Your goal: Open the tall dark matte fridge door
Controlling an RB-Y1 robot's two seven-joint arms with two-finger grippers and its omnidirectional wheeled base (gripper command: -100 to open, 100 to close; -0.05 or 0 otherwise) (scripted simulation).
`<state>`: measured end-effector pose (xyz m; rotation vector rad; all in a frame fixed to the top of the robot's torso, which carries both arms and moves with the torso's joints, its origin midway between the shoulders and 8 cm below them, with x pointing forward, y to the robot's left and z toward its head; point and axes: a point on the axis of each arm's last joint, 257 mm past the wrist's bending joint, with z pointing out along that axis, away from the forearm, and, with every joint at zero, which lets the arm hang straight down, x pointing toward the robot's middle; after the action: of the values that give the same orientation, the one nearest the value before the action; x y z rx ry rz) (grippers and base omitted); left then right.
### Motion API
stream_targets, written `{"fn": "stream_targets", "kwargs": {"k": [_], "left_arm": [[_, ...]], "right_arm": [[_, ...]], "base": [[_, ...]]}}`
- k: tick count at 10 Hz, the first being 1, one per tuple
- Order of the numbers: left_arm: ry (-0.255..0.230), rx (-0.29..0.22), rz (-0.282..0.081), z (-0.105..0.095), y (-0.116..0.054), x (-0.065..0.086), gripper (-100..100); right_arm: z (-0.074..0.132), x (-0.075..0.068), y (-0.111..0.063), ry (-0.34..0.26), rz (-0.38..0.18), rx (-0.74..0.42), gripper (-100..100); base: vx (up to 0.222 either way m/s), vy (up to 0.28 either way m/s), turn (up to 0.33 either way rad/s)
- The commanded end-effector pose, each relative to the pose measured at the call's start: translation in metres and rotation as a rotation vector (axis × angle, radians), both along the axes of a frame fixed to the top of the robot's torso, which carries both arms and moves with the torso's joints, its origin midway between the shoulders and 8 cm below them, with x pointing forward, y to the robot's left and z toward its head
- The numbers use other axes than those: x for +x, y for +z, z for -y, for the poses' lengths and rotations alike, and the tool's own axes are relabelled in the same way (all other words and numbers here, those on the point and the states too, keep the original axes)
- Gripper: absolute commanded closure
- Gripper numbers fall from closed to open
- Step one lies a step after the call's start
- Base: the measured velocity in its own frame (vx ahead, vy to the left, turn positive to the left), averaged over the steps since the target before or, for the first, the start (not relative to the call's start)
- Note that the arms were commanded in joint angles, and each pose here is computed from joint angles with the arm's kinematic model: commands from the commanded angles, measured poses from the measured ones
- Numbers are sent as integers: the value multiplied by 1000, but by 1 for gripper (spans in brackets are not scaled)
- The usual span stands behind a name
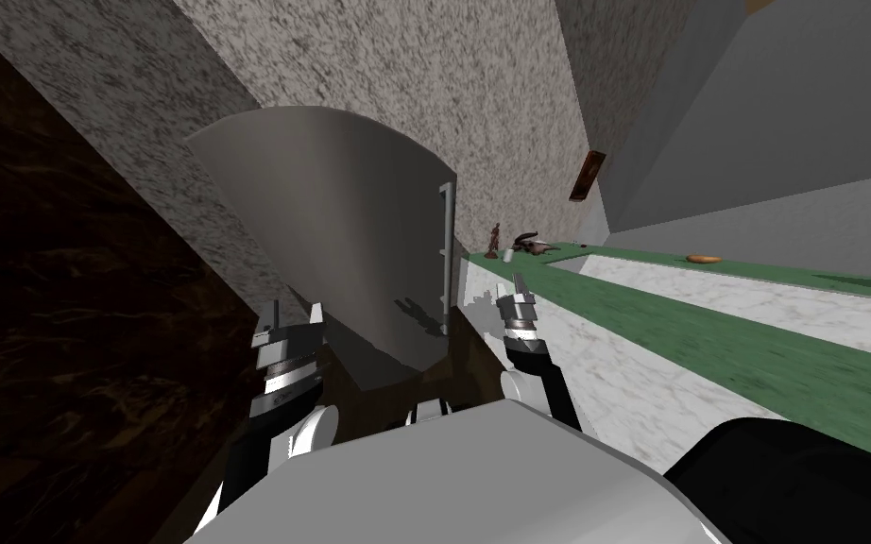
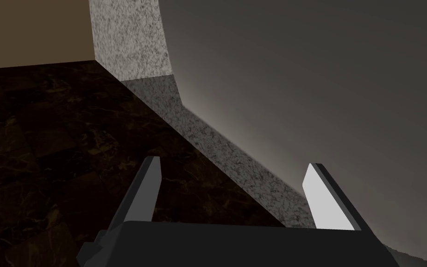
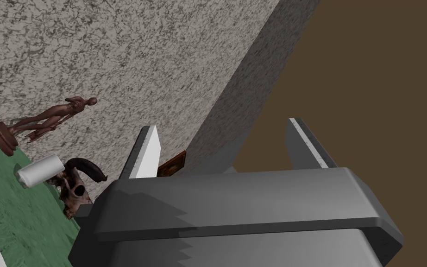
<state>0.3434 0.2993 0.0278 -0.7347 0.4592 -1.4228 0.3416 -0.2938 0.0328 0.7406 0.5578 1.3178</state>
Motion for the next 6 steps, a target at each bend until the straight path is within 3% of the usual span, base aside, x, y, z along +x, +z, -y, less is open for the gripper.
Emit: {"fn": "stream_targets", "kwargs": {"k": [1, 4, 5, 6], "left_arm": [[-22, 92, 2, 8, 10, 10, -100], [-13, 229, 20, 14, 33, 27, -100], [-16, 229, 33, 16, 38, 28, -100], [2, 276, 34, 15, 45, 34, -100]], "right_arm": [[0, 0, 0, 0, 0, 0, 0], [0, 0, 0, 0, -1, 0, 0], [0, 0, 0, 0, -1, 0, 0], [0, 0, 0, 0, -1, 0, 0]], "base": [[1, -6, -97], [1, -14, -200], [1, -13, -71], [5, -19, -156]]}}
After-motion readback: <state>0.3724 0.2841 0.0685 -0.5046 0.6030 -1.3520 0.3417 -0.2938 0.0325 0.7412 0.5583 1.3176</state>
